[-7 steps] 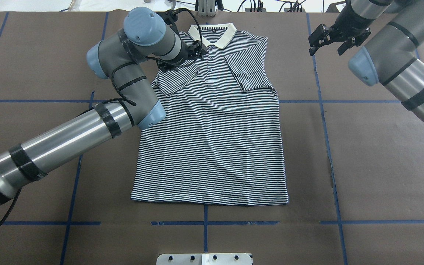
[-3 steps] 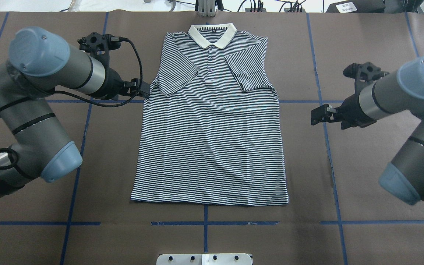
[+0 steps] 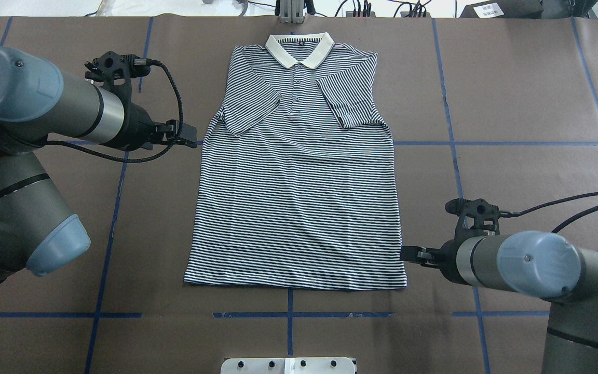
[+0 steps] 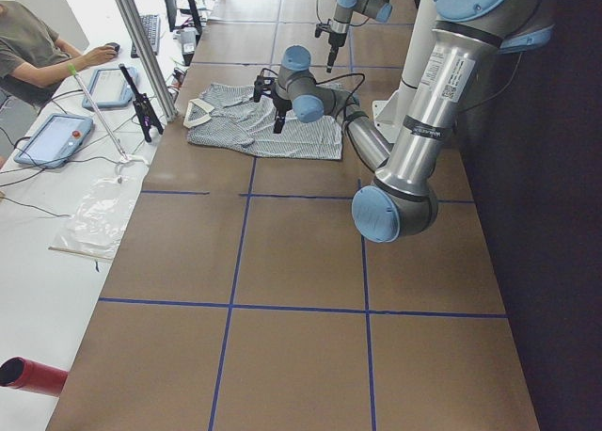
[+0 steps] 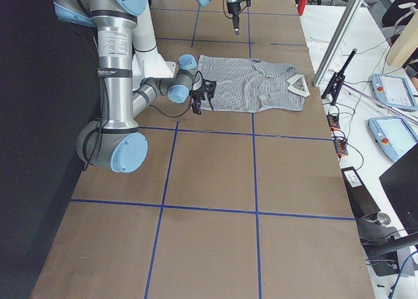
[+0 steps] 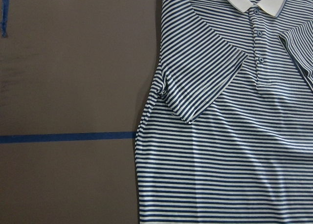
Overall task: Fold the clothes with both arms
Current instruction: 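Move both grippers to the hem corners nearest the robot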
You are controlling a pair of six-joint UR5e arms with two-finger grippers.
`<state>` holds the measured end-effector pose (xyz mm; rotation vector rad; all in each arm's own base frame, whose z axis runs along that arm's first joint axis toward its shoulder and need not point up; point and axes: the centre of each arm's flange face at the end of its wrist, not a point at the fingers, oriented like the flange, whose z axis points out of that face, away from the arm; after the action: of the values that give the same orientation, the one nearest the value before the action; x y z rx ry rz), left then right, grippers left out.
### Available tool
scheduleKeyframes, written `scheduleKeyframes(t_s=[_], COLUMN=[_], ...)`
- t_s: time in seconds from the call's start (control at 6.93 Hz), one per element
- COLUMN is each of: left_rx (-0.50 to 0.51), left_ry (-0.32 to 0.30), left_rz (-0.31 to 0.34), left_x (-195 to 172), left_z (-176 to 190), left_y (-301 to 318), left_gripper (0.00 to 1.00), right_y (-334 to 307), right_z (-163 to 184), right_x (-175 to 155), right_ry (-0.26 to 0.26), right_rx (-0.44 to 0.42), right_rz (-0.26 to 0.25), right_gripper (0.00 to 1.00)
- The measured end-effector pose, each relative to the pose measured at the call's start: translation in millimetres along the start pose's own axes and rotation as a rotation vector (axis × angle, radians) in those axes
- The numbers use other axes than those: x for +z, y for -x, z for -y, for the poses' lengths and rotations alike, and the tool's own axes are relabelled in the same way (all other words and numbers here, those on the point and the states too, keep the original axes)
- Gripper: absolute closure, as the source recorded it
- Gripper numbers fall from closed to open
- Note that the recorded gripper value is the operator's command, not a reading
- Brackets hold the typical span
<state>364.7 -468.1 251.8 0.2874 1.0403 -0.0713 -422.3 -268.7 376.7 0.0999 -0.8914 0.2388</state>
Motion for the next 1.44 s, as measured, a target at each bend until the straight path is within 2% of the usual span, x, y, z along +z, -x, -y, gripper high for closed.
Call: scheduleKeyframes(t_s=[0.14, 0.43, 0.72, 1.16, 1.3, 1.44], left_rx=[-0.009, -0.023, -0.026, -0.028, -0.028, -0.028], left_ry=[0.002, 0.006, 0.008, 0.010, 0.010, 0.010], left_rz=[-0.004, -0.007, -0.008, -0.006, -0.006, -0.006], left_x=[-0.2, 1.1, 1.7, 3.5, 3.8, 4.0], left_z=[-1.1, -1.0, -1.1, -0.7, -0.7, -0.6], left_y=[-2.2, -5.2, -5.8, -5.4, -5.3, -5.3], left_gripper=[0.00, 0.00, 0.00, 0.00, 0.00, 0.00], right_y=[5.3, 16.1, 37.2, 40.5, 38.9, 37.9], right_z=[-19.1, -34.2, -36.4, -27.8, -26.2, -25.9], right_x=[9.3, 31.1, 39.9, 40.0, 41.0, 42.0], right_ry=[0.008, 0.024, 0.029, 0.023, 0.022, 0.022], right_rx=[-0.007, -0.019, -0.026, -0.021, -0.019, -0.018], right_rz=[-0.007, -0.033, -0.060, -0.071, -0.076, -0.079], right_gripper=[0.00, 0.00, 0.01, 0.07, 0.21, 0.53])
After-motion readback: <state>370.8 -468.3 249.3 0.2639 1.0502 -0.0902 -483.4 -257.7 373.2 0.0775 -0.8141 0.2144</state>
